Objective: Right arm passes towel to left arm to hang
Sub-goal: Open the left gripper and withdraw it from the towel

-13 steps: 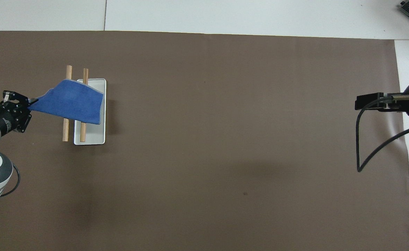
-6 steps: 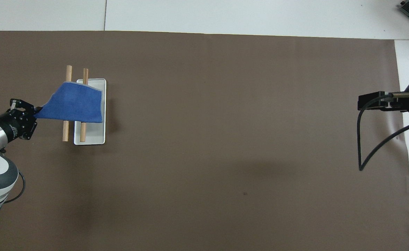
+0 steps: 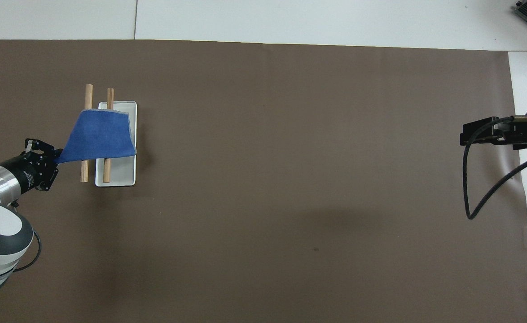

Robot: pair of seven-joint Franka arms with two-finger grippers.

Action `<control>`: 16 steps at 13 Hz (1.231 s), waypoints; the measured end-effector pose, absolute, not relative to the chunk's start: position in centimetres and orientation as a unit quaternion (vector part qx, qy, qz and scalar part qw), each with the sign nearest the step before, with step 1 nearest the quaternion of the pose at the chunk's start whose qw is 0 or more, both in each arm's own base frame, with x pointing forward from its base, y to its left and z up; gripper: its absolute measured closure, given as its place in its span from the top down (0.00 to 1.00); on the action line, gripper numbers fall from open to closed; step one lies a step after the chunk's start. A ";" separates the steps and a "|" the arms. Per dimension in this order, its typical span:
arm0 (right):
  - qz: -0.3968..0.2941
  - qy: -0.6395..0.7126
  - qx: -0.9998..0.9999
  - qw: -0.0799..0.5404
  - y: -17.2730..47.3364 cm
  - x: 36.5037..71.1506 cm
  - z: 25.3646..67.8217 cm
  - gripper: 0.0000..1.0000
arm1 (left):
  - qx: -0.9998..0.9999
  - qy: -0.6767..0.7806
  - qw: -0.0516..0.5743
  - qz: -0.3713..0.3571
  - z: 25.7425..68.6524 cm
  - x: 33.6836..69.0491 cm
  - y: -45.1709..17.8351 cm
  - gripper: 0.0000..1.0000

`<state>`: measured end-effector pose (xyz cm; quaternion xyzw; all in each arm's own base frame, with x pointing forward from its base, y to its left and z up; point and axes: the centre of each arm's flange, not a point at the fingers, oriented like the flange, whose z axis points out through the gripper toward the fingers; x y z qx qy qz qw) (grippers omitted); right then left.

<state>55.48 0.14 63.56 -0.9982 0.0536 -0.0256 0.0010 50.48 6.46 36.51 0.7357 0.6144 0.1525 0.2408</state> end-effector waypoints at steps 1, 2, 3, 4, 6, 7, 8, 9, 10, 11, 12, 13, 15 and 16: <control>-0.025 0.057 -0.998 0.001 -0.3 55.5 63.5 1.00 | 0.735 0.615 0.241 0.153 36.6 50.5 6.5 0.39; -0.025 0.060 -0.998 0.001 -0.5 55.5 63.5 1.00 | 0.735 0.615 0.241 0.153 36.6 50.5 6.5 0.55; -0.025 0.061 -0.998 0.001 -0.6 55.5 63.5 1.00 | 0.734 0.616 0.242 0.153 36.6 50.5 6.6 0.65; -0.025 0.060 -0.998 0.001 -0.6 55.5 63.5 1.00 | 0.733 0.617 0.242 0.154 36.7 50.5 6.7 0.78; -0.023 0.060 -0.998 0.001 -0.6 55.5 63.4 1.00 | 0.732 0.616 0.245 0.159 37.3 50.9 6.9 1.00; -0.022 0.060 -0.998 0.001 -0.6 55.5 63.3 1.00 | 0.736 0.610 0.247 0.161 37.8 51.3 6.8 1.00; -0.021 0.061 -0.998 0.001 -0.7 55.5 63.3 1.00 | 0.744 0.600 0.248 0.157 38.5 51.8 6.6 1.00; -0.020 0.063 -0.998 0.001 -0.9 55.5 63.2 1.00 | 0.755 0.589 0.248 0.149 39.2 52.3 6.6 1.00; -0.018 0.064 -0.998 0.001 -1.1 55.5 63.2 1.00 | 0.766 0.577 0.247 0.136 40.4 52.9 7.2 1.00; -0.018 0.065 -0.998 0.001 -1.2 55.5 63.2 1.00 | 0.779 0.565 0.243 0.120 41.9 53.4 8.2 1.00; -0.017 0.065 -0.998 0.001 -1.2 55.5 63.2 1.00 | 0.795 0.550 0.236 0.102 44.1 53.9 9.5 1.00; -0.017 0.065 -0.998 0.001 -1.2 55.5 63.2 1.00 | 0.814 0.530 0.222 0.086 47.3 54.2 11.1 1.00; -0.017 0.065 -0.998 0.001 -1.2 55.5 63.2 1.00 | 0.849 0.491 0.181 0.069 53.9 54.0 12.8 1.00; -0.017 0.065 -0.998 0.001 -1.2 55.5 63.2 1.00 | 0.862 0.476 0.163 0.066 56.3 53.8 12.6 1.00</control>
